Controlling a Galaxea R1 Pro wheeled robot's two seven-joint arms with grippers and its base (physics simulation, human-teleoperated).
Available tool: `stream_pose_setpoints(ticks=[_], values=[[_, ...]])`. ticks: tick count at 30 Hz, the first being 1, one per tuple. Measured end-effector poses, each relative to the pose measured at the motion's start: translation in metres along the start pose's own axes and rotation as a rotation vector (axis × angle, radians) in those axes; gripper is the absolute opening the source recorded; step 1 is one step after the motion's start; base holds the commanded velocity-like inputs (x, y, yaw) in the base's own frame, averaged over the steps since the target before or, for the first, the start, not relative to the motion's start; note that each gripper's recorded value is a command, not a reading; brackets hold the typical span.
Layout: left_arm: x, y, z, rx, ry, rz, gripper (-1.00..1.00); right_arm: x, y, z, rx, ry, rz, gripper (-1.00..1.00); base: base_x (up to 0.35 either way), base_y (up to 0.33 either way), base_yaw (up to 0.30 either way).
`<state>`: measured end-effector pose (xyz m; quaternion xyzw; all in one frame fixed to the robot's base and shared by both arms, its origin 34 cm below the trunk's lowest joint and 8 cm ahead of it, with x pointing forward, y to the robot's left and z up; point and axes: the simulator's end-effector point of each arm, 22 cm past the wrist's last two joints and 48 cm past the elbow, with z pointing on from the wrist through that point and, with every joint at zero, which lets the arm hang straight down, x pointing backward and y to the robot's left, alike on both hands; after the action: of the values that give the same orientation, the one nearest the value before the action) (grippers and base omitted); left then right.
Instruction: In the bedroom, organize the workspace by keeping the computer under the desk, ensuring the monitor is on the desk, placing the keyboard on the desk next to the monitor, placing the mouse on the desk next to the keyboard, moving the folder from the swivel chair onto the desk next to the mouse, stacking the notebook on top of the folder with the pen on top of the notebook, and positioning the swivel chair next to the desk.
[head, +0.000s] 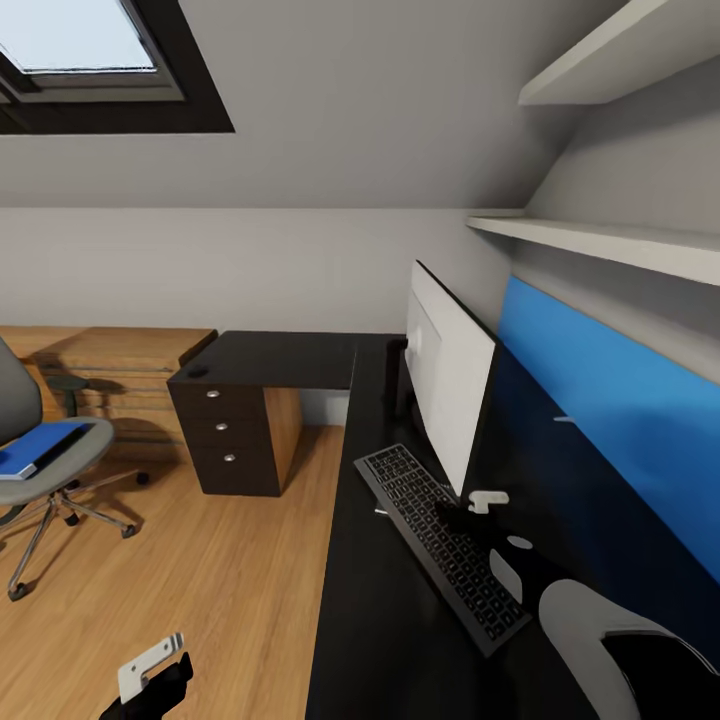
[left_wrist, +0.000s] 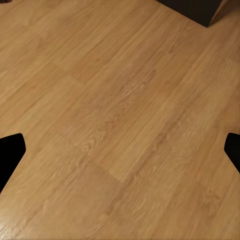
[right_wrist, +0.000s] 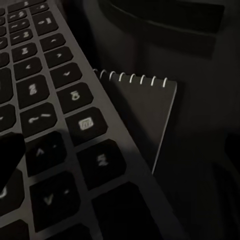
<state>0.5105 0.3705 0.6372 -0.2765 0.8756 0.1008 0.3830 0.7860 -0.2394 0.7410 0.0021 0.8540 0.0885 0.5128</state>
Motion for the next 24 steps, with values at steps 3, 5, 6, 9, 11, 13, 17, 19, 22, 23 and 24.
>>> stream_pose_setpoints(ticks=[3,5,6,9,11,13,17,19,22,23,24], values=[[0.0025,0.0005,0.0022,-0.001,0.0,0.0,1.0,-0.0012,0.0001,0.0019,-0.003,-0.008,-0.006,1.0,0.0,0.0,0.0],[0.0026,0.0005,0.0023,-0.001,0.0,0.0,1.0,-0.0012,0.0001,0.0019,-0.003,-0.008,-0.006,1.0,0.0,0.0,0.0],[0.0027,0.0004,0.0023,-0.001,0.0,0.0,1.0,-0.0012,0.0001,0.0019,-0.003,-0.008,-0.006,1.0,0.0,0.0,0.0],[0.003,-0.0001,0.0022,0.0,0.001,0.001,1.0,-0.0013,0.0001,0.0019,-0.003,-0.008,-0.007,1.0,0.0,0.0,0.0],[0.0034,-0.0001,0.0021,0.0,0.001,0.003,1.0,-0.0013,0.0,0.0019,-0.003,-0.008,-0.007,1.0,0.0,0.0,0.0],[0.0033,-0.0005,0.0022,0.001,0.001,0.003,1.0,-0.0012,0.0001,0.002,-0.002,-0.007,-0.005,1.0,0.0,0.0,0.0],[0.005,-0.0003,0.0024,0.002,0.004,0.004,1.0,-0.0011,0.0,0.002,-0.002,-0.007,-0.004,1.0,0.0,0.0,0.0],[0.0054,-0.0005,0.0025,0.003,0.004,0.004,1.0,-0.0011,0.0001,0.002,-0.002,-0.007,-0.004,1.0,-0.021,0.0,0.0],[0.0065,-0.0004,0.0029,0.003,0.006,0.005,1.0,-0.0009,-0.0007,0.0022,0.0,-0.006,-0.002,1.0,-0.14,0.0,0.0],[0.0068,-0.0003,0.003,0.003,0.006,0.006,1.0,-0.0006,-0.0011,0.0022,0.001,-0.006,0.0,1.0,-0.221,0.0,0.0],[0.0073,-0.0001,0.0031,0.003,0.007,0.006,1.0,-0.0002,-0.0011,0.0023,0.002,-0.005,0.001,1.0,-0.263,0.0,0.0]])
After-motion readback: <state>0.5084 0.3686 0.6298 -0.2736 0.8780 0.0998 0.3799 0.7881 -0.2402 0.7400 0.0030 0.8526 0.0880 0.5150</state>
